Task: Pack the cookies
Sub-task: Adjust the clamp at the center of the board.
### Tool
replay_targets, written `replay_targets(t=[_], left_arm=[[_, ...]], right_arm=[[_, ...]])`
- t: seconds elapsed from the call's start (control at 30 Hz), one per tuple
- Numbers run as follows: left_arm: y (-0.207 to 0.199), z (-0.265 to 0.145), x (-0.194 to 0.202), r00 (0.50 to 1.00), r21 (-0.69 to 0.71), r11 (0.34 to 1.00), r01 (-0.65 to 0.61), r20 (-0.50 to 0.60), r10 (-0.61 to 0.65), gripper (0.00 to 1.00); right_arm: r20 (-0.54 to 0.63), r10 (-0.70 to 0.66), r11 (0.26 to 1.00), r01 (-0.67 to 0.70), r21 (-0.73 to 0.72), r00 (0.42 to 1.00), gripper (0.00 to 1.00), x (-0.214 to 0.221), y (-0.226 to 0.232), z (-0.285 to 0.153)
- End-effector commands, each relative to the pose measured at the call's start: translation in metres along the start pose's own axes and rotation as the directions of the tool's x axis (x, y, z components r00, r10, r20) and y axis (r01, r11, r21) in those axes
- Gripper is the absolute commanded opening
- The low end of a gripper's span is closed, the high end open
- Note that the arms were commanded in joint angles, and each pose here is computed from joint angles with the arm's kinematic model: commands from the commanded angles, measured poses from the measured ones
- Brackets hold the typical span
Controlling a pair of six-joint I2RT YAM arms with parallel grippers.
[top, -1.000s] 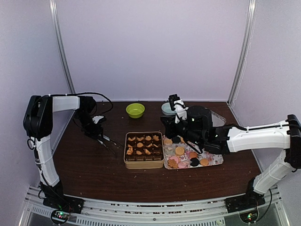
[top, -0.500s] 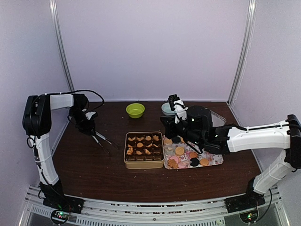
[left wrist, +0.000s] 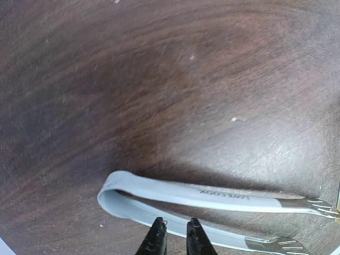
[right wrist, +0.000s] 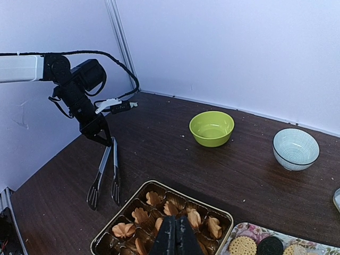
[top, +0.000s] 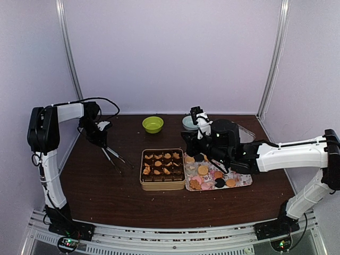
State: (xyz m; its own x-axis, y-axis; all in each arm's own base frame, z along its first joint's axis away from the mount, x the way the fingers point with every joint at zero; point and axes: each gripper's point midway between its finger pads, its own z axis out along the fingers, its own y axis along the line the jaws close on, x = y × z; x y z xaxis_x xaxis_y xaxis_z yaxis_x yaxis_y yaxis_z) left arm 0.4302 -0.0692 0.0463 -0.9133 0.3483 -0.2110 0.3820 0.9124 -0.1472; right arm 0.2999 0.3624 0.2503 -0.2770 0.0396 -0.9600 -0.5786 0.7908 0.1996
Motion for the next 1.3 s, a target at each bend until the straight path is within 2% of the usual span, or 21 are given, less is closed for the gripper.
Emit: replay_targets(t=[0.0,0.07,0.17,0.33,0.4,0.63,0.83,1.13,1.27], left_arm=[[-0.012,0.005,-0.015,0.996,0.012,0.995,-0.094,0.0,0.094,0.15],[-0.015,0.004,-0.017,0.997,0.024,0.996,-0.082,-0.007,0.082,0.19],[-0.018,-0.007,-0.012,0.998,0.02,0.998,-0.057,-0.006,0.058,0.37],[-0.023,-0.039,0.003,0.996,-0.018,1.0,0.011,0.088,-0.009,0.52],[-0.028,-0.042,0.012,0.995,-0.005,0.999,0.035,0.094,-0.035,0.55],[-0.033,-0.017,0.027,0.993,0.048,0.992,0.114,0.038,-0.116,0.58],[-0.03,0.002,0.024,0.988,0.068,0.985,0.156,-0.001,-0.156,0.59],[-0.024,0.013,0.017,0.979,0.071,0.977,0.202,-0.004,-0.202,0.6],[-0.009,0.013,0.015,0.973,0.065,0.971,0.23,0.015,-0.232,0.56]], right_arm=[[0.046,0.027,1.0,-0.026,-0.01,0.999,0.02,-0.016,0.003,-0.005],[0.043,0.025,1.0,-0.025,-0.013,0.999,0.02,-0.016,0.004,-0.005],[0.039,0.019,1.0,-0.019,-0.008,0.999,0.02,-0.015,0.003,-0.006],[0.029,0.012,1.0,-0.012,-0.004,0.999,0.02,-0.011,0.002,-0.005],[0.029,0.015,1.0,-0.014,-0.008,0.999,0.02,-0.01,0.003,-0.004],[0.031,0.02,1.0,-0.019,-0.016,0.999,0.02,-0.01,0.007,-0.003],[0.03,0.017,1.0,-0.016,-0.016,0.999,0.02,-0.009,0.01,-0.006],[0.019,0.002,0.999,-0.001,-0.034,1.0,0.02,-0.011,0.022,-0.005],[0.016,-0.001,0.999,0.002,-0.034,1.0,0.01,-0.012,0.023,-0.005]])
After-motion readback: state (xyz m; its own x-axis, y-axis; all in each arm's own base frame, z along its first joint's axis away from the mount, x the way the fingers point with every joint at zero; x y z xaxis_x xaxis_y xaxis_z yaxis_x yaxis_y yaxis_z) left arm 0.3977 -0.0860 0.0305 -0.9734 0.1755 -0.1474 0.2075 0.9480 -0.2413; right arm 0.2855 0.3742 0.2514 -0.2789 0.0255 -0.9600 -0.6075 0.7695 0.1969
